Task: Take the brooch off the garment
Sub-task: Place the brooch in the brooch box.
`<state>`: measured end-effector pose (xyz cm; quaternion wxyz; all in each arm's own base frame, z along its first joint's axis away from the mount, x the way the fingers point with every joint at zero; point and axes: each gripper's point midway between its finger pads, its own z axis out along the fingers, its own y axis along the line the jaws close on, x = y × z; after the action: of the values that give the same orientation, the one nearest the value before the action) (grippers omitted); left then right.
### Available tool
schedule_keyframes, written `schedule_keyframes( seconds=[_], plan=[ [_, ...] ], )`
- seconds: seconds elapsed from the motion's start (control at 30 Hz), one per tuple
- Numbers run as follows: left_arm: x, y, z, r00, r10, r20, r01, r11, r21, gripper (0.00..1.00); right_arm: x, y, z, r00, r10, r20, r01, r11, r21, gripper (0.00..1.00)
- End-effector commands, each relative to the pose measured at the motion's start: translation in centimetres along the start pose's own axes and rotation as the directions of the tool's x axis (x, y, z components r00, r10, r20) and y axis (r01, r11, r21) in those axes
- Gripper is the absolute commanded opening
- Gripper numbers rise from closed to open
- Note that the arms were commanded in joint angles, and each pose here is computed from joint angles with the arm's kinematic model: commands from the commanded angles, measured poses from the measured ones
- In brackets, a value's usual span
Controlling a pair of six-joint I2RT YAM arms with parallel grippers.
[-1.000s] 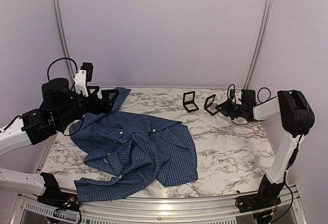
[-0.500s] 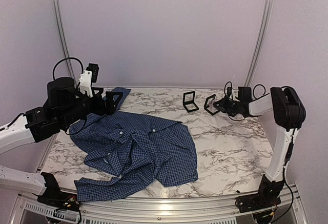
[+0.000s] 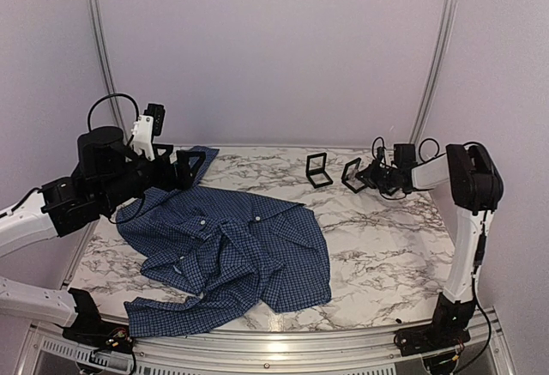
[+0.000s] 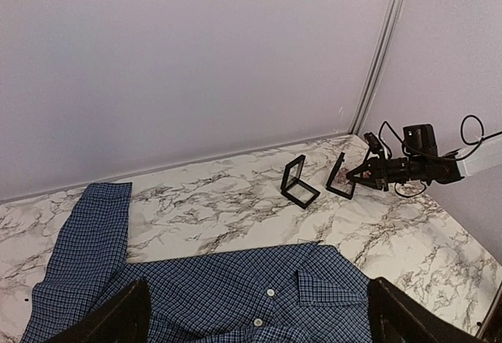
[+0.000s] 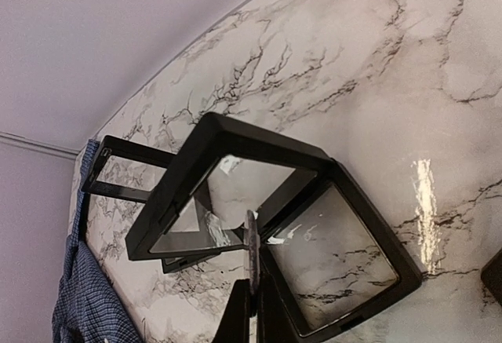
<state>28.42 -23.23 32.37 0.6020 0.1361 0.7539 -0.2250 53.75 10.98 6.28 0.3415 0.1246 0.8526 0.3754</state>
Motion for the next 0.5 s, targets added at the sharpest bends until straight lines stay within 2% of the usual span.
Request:
schedule_keyframes(
  seconds=[0.0,0.47],
  plan=[
    [-0.5,-0.1,0.2,1.0,-0.004,-0.007,0.004,1.0,0.002,0.99,-0.7,-1.1,0.4,1.0,-0.007,0.003,0.007,0.999,0.034,0.0],
    [-0.6,-0.2,0.3,1.0,-0.006,-0.01,0.006,1.0,0.005,0.99,-0.9,-2.1,0.7,1.0,0.01,-0.003,-0.01,0.999,0.05,0.0]
  ],
)
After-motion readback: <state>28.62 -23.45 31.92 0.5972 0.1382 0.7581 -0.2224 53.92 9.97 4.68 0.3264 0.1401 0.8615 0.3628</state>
